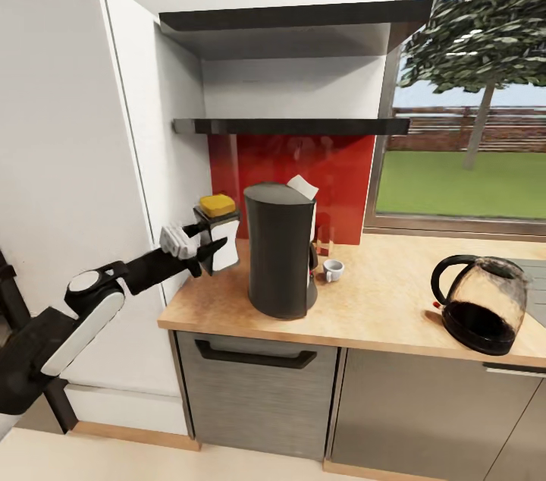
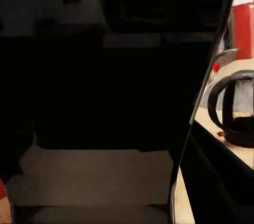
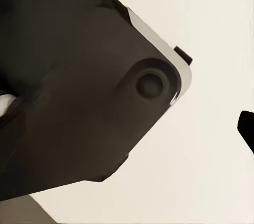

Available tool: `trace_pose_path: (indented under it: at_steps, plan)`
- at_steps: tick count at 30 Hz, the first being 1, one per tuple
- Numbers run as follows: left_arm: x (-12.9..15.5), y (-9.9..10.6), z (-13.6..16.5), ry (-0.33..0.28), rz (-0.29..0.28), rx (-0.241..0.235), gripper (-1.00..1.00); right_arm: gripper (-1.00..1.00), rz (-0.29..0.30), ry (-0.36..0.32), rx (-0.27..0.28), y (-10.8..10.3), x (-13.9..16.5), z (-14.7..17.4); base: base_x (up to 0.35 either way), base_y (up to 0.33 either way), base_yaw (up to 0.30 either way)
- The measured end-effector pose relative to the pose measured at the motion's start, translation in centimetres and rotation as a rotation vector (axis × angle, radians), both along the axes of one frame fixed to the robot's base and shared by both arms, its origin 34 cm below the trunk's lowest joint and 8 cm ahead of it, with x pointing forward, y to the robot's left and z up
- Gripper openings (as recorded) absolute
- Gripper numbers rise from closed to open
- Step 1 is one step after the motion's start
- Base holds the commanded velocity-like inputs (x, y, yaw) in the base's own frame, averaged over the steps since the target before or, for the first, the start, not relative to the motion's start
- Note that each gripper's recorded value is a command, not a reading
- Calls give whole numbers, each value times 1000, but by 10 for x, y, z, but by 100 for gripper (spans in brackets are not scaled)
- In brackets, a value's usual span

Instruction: Set up a coffee station on the kitchen countertop: keep the coffee maker on the countertop, move the bottle of coffee from the kitchen shelf to the counter next to the coffee maker, place a paper coffee filter on top of the coffee maker, put the saucer next to the coffee maker with the coffee cup on the saucer, and place the electric kettle next to the coffee maker.

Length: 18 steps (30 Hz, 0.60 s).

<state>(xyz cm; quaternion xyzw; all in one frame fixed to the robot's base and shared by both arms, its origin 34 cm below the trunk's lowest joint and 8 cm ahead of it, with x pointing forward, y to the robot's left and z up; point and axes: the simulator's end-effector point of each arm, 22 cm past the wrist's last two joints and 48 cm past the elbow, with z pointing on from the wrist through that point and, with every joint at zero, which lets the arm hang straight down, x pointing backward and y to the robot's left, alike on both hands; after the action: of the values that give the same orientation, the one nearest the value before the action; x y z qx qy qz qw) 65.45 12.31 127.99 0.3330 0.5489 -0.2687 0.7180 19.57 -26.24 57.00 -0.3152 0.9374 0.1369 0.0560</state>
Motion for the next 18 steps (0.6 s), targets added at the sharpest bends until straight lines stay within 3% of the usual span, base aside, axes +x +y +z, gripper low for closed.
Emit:
trace_pose_path:
  at_steps: [5,7,8,10,11,18]
  plan:
    - [9,23,-32,23,136,-82,-100,100,-15,-22,-5,-8,9,1,0,0,0]
    - [9,26,-37,21,153,-100,-100,100,-23,-31,-10,-12,12,2,0,0,0]
    - [8,30,-45,24,175,-117,-100,100,-79,-63,-18,-20,29,4,0,0,0]
    - [6,32,-53,37,182,-123,-100,100,-129,-88,-19,-25,41,6,0,0,0]
    - [4,33,-68,61,190,-121,-100,100,-192,-114,-17,-29,54,8,0,0,0]
    - [0,34,-90,97,195,-123,-100,100,-225,-139,-28,-42,65,7,0,0,0]
